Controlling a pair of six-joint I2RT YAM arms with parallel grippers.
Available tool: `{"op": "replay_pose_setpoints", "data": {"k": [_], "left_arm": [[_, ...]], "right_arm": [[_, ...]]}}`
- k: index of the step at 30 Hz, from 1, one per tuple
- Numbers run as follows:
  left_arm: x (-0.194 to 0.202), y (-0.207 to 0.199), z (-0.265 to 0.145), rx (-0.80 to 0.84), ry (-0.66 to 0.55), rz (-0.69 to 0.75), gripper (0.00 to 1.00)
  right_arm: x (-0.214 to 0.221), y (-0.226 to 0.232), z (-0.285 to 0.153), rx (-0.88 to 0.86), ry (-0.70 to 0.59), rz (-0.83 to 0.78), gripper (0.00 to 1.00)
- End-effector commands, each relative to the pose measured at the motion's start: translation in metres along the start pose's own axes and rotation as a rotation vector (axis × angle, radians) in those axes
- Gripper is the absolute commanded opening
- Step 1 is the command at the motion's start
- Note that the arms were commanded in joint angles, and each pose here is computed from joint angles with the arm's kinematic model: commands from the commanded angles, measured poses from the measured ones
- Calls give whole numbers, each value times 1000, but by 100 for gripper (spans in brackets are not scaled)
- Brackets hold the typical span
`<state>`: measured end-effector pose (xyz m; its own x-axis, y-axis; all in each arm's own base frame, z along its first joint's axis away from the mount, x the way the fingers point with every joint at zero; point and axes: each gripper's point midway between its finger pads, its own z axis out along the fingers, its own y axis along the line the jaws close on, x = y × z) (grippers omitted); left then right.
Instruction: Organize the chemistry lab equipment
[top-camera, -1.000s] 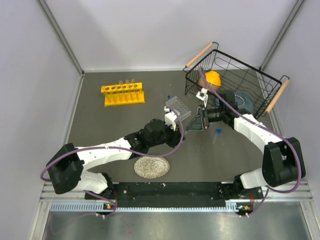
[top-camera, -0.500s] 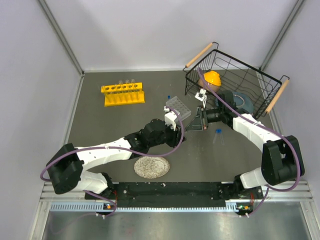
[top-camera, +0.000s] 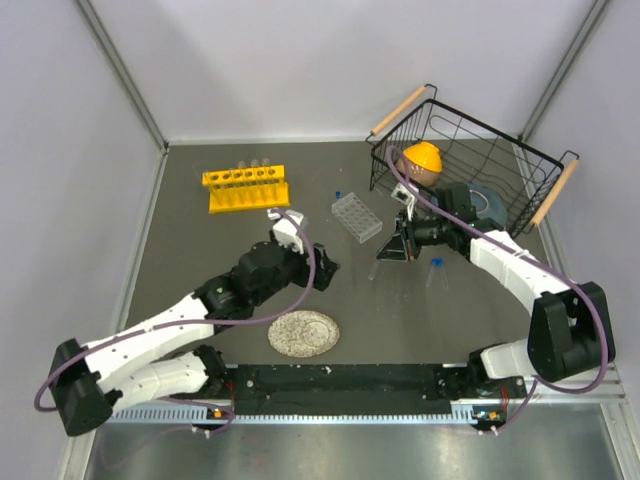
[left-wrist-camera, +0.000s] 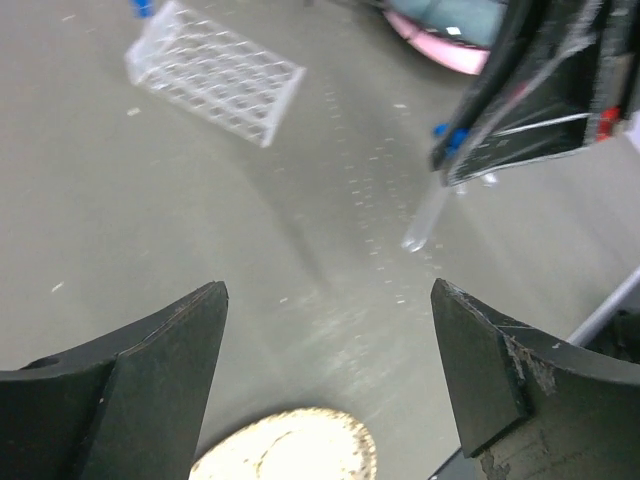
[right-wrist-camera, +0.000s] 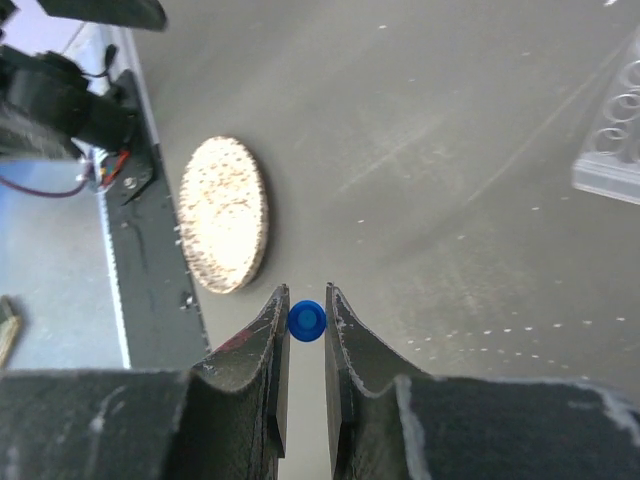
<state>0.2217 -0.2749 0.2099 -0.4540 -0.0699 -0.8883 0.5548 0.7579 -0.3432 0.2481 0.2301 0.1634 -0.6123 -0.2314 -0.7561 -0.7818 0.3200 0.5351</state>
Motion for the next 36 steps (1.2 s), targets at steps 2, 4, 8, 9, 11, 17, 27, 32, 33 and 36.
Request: {"op": "replay_pose_setpoints", "data": {"k": [2,4,8,9,11,17,27,32,33,36], "left_arm": [[26,64,-35,-229,46,-19,92],[25,76,-49,-262,13,-44,96],[46,96,-65,-305,1,-91,98],[46,97,-70,-305,-19,-104,98],[58,105,-75,-332,-7,-125,99],[67,110,-85,-336,-30,-165,99],[62,113,-88,-351,-57,-159,99],[60,114,-89,-356,-65,-159,99],[59,114,-89,-354,-68,-159,99],[60,114,-89,-357,-69,-163,99]], "right_arm": [[-28,-25,-2,141,-15,-144,5],[-46,-34,-2,192,-20,-172,5],[-89,-51,8,266,-31,-233,6],[-90,-64,14,297,-13,-224,6],[-116,-68,18,329,-34,-272,6],[-151,-94,47,424,-28,-340,7],[-155,-129,83,457,3,-312,8],[-152,-135,96,443,15,-305,8],[-149,-137,101,439,23,-299,8],[-148,-142,107,436,25,-284,8]]}}
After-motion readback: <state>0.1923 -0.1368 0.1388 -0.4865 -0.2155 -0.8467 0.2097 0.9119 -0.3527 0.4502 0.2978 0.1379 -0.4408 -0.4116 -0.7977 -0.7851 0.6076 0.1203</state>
